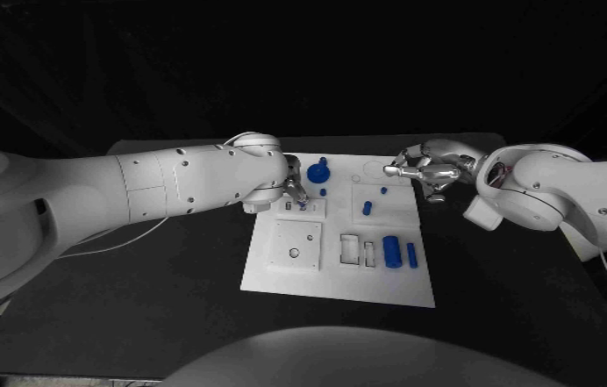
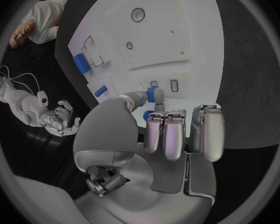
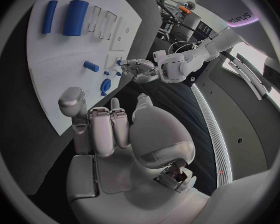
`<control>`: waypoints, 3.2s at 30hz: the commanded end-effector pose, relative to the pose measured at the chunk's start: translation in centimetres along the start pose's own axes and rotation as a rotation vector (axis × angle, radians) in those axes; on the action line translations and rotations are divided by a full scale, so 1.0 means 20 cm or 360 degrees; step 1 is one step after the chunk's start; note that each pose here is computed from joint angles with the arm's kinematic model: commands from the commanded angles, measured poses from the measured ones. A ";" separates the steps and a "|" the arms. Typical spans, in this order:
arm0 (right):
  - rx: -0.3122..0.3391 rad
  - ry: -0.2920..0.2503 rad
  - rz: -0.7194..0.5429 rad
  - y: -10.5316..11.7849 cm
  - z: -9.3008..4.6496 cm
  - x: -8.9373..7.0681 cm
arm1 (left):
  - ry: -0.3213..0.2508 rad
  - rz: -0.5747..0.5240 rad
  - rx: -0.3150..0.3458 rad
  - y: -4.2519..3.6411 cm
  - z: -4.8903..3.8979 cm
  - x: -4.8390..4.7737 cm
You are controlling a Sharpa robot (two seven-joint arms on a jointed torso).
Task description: Assemble the parts on the task board
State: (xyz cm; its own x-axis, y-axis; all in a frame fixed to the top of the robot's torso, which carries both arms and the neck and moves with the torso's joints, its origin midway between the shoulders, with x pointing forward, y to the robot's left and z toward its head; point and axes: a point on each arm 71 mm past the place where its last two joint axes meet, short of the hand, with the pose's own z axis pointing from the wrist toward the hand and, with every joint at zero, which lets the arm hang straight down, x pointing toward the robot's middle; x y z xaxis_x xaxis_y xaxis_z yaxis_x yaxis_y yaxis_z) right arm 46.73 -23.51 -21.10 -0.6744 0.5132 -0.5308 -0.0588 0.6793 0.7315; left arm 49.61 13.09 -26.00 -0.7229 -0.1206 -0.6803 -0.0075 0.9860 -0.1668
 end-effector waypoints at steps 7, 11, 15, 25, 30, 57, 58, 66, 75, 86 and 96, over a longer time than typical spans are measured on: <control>-0.0002 0.0031 0.0000 0.00 0.00 0.01 | 0.0039 0.0010 0.0001 -0.005 0.006 0.019; -0.0002 0.0031 0.0000 0.00 0.00 0.01 | 0.0039 0.0009 0.0004 -0.005 0.006 0.021; -0.0001 0.0032 0.0000 0.00 0.00 0.01 | 0.0041 0.0011 0.0005 -0.006 0.006 0.023; 0.0000 0.0033 0.0000 0.00 0.00 0.01 | 0.0044 0.0013 0.0003 -0.006 0.008 0.025; 0.0001 0.0033 0.0000 0.00 0.00 0.01 | 0.0046 0.0013 0.0003 -0.006 0.010 0.027; 0.0011 0.0033 0.0005 -0.01 0.00 0.01 | 0.0081 0.0023 0.0003 -0.013 0.024 0.055; 0.0011 0.0033 0.0005 -0.01 0.00 0.01 | 0.0082 0.0023 0.0003 -0.014 0.025 0.056; 0.0012 0.0033 0.0010 -0.01 0.00 0.01 | 0.0084 0.0021 -0.0003 -0.008 0.028 0.058; 0.0015 0.0035 0.0012 -0.01 0.00 0.01 | 0.0085 0.0012 -0.0005 -0.005 0.034 0.061; 0.0021 0.0038 0.0013 -0.02 0.00 0.01 | 0.0085 -0.0006 -0.0014 0.001 0.045 0.071; 0.0031 0.0036 0.0015 -0.03 -0.02 0.00 | 0.0048 -0.0034 -0.0054 0.038 0.044 0.064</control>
State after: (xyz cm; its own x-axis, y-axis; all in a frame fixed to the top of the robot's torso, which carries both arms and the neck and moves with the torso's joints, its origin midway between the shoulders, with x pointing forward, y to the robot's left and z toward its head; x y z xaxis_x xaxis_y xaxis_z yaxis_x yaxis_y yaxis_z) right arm 46.65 -24.07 -21.25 -0.6775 0.5185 -0.5216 -0.0391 0.6828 0.7296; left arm 49.43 13.15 -27.16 -0.7434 -0.1350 -0.6551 -0.0269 0.9847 -0.1723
